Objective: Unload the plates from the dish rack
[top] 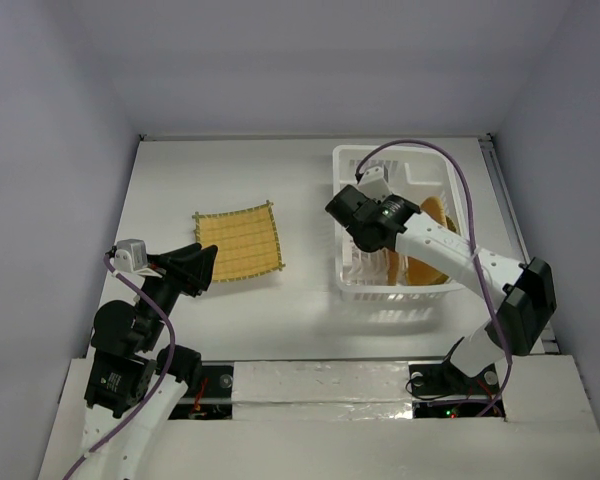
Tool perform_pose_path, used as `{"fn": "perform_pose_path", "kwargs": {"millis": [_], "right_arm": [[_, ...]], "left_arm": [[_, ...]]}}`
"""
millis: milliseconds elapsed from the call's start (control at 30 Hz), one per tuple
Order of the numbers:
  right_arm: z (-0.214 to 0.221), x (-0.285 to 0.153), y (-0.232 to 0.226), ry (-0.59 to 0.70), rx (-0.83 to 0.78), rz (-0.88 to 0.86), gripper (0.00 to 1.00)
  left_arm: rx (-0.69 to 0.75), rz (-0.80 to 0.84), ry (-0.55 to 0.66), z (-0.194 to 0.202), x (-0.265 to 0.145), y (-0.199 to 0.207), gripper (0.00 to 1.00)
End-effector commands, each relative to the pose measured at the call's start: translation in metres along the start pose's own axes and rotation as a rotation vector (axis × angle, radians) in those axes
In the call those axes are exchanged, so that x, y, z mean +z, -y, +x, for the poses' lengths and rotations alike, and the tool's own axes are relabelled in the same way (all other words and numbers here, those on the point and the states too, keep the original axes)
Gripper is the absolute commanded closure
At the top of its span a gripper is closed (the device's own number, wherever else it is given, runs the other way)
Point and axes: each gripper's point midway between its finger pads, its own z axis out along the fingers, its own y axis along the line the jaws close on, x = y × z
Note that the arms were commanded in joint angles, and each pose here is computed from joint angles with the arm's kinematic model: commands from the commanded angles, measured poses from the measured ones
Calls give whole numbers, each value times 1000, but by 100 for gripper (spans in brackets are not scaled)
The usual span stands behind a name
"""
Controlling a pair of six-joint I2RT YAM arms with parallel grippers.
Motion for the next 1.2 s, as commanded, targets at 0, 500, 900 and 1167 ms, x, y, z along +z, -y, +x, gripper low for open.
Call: {"fn": "perform_pose_path", "kwargs": {"millis": [0,500,900,1167], "right_arm": [[-21,-12,28,61,26,73,97],[-54,-37,66,136,133,140,100],[-155,-125,103,461,600,-179,100],[-204,-183,-35,543,847,-962,100]], "left_arm": [[0,36,53,-15,-1,9,58],[-1,38,57,-15,-2,10,58],[-2,21,65,-17,-3,7,58],[-7,1,69,-18,-3,4,58]]}}
